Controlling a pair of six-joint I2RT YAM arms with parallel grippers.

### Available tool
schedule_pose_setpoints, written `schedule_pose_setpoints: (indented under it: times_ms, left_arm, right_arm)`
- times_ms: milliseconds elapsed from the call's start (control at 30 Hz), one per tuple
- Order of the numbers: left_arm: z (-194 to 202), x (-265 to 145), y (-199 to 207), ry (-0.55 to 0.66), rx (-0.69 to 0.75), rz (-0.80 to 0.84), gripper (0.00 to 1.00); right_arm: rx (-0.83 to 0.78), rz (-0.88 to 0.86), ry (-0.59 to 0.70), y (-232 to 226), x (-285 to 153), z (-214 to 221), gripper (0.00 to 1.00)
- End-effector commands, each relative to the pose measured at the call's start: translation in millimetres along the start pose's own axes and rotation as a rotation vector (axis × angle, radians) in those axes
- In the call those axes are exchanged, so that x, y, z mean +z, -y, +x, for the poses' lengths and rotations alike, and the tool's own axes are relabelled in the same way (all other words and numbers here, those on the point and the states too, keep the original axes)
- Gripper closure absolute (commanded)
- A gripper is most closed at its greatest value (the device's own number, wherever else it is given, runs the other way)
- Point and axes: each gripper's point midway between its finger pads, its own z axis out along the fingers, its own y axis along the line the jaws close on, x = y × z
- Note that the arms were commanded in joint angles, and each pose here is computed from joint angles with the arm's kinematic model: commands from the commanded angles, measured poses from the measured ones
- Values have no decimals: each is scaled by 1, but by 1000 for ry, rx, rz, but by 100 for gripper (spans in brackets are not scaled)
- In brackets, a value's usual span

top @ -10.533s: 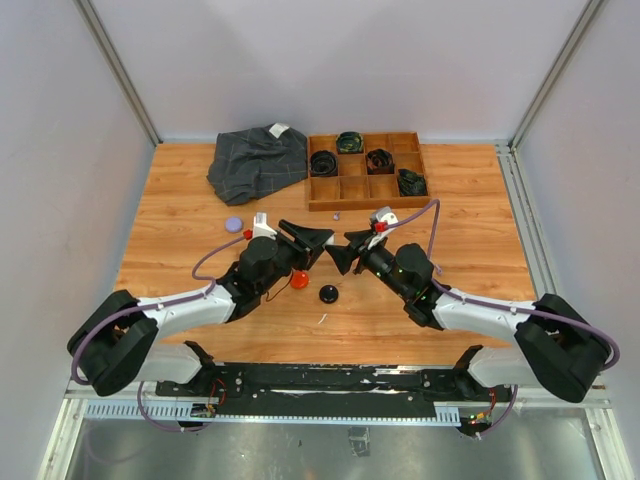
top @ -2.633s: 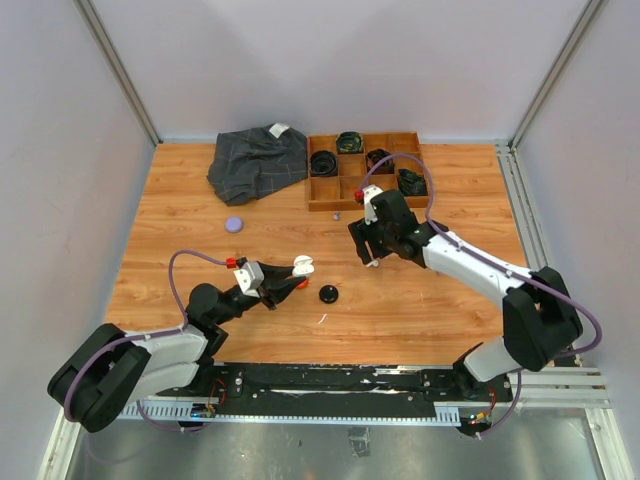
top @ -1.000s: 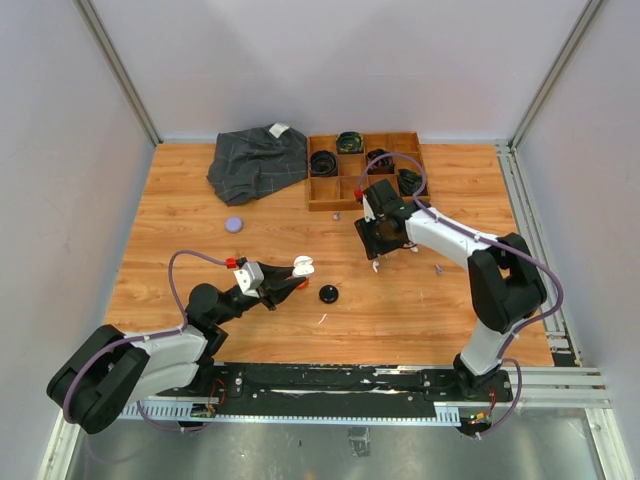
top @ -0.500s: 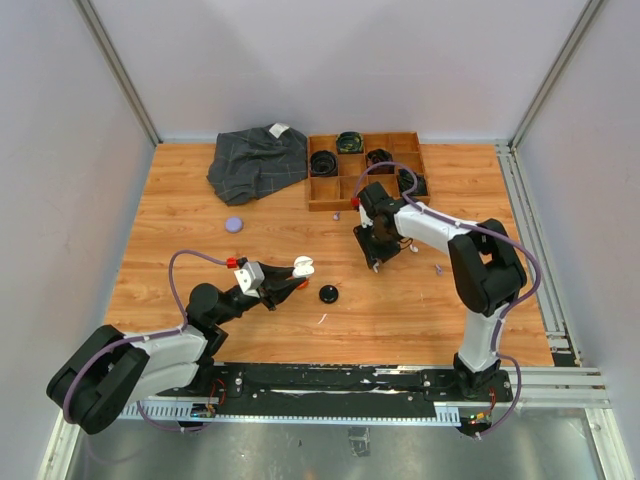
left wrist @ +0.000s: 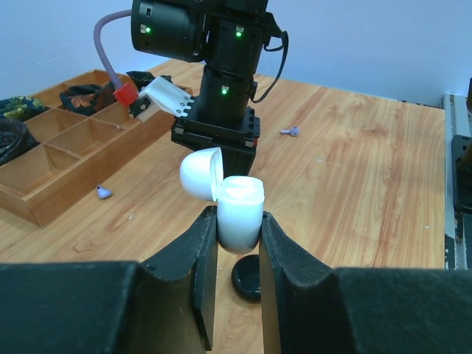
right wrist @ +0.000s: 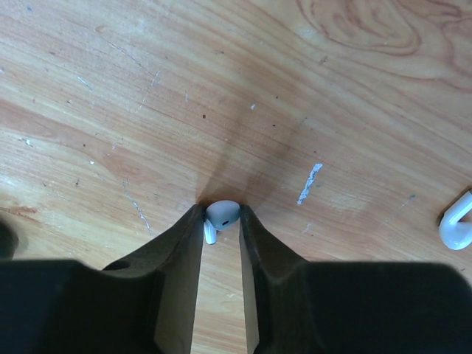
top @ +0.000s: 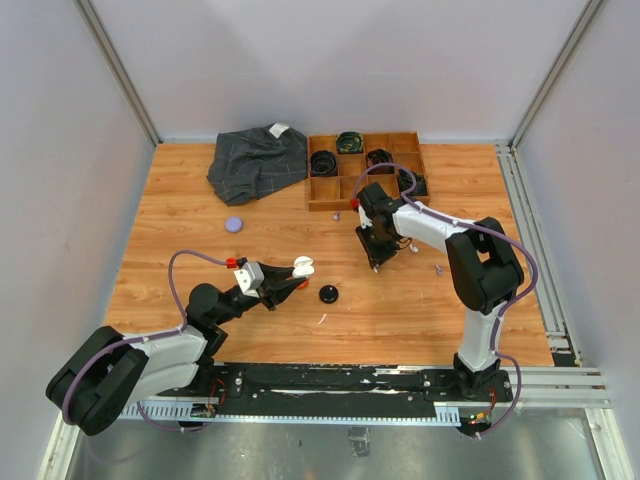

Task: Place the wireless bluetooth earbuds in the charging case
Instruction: Pick up the earbud from the center of the board.

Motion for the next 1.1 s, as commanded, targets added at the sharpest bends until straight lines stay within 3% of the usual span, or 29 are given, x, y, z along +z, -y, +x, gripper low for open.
schedule_pose_setpoints:
  times_ms: [0,333,533,1067]
  left_arm:
    - [-6,-1,6,22,5,24,100]
    - [-3,0,4,20,-2,13,100]
    - [-8,3,4,52,-7,22,100]
    - [-45,17,8,180,77,84,100]
  right_arm:
    - [17,-16,-18,1,3,4,77]
    - [-3,-86,124,-11,-15,-7,83]
    - [-53,-168,321,-29,-52,-24,84]
    - [-254,-474,953,-99,-212,-53,85]
